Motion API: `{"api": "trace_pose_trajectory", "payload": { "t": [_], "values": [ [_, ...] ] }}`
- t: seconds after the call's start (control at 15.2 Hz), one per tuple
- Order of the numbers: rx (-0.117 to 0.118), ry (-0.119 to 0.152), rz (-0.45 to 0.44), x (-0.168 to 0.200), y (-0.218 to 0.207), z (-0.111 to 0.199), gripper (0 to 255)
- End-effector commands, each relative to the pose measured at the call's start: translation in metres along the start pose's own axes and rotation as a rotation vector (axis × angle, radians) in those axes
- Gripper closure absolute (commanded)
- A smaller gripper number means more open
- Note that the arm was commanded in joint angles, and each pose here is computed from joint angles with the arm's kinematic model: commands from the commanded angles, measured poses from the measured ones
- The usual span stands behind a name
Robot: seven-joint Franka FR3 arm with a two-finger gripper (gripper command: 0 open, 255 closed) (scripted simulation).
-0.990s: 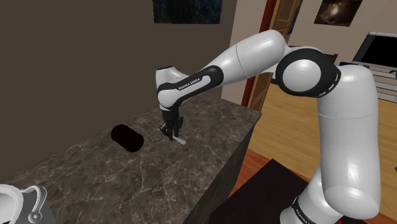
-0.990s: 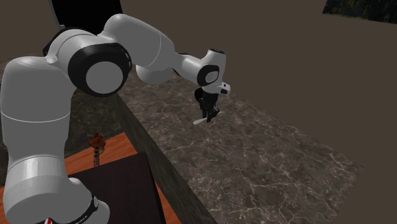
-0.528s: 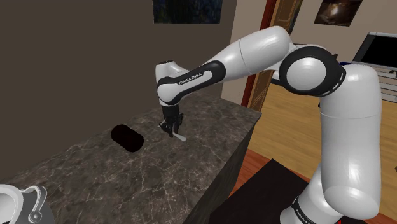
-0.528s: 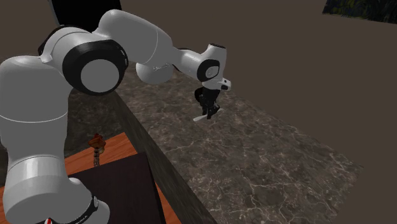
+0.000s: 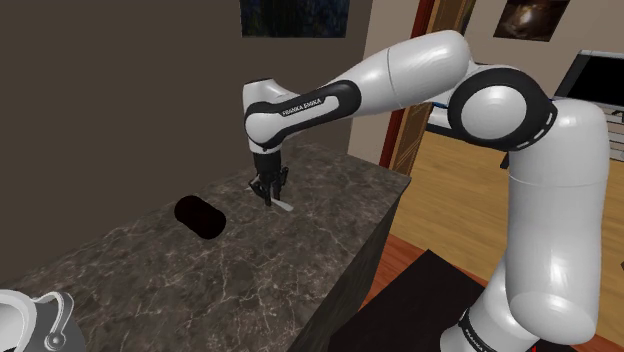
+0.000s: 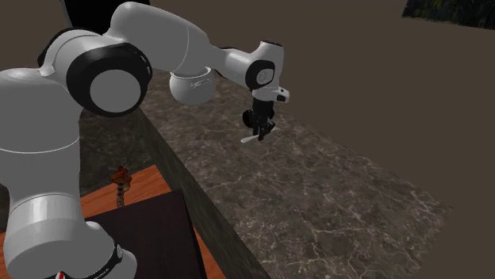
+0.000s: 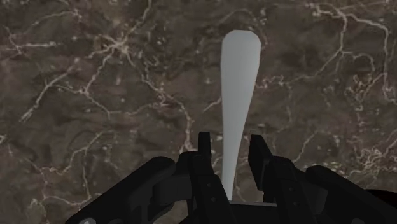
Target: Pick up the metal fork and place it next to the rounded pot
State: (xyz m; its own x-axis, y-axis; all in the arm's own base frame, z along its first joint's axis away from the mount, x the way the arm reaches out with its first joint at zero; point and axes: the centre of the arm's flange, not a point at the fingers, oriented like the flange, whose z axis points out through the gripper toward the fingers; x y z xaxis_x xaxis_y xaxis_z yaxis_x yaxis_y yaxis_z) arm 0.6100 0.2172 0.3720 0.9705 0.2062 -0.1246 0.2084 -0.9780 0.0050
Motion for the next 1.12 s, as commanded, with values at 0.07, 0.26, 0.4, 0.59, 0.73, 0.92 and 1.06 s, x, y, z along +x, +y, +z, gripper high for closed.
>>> {"api": "trace_pose_trajectory", "payload": {
  "t": [0.07,0.26,0.4,0.59,0.73,0.92,1.06],
  "values": [
    [0.000,0.000,0.000,-0.003,0.000,-0.017,255],
    [0.000,0.000,0.000,-0.005,0.000,-0.032,255],
    [0.000,0.000,0.000,-0.006,0.000,-0.043,255],
    [0.000,0.000,0.000,-0.008,0.000,-0.059,255],
    [0.000,0.000,0.000,-0.009,0.001,-0.069,255],
    [0.000,0.000,0.000,-0.011,0.001,-0.085,255],
    [0.000,0.000,0.000,-0.012,0.001,-0.095,255]
  ]
}}
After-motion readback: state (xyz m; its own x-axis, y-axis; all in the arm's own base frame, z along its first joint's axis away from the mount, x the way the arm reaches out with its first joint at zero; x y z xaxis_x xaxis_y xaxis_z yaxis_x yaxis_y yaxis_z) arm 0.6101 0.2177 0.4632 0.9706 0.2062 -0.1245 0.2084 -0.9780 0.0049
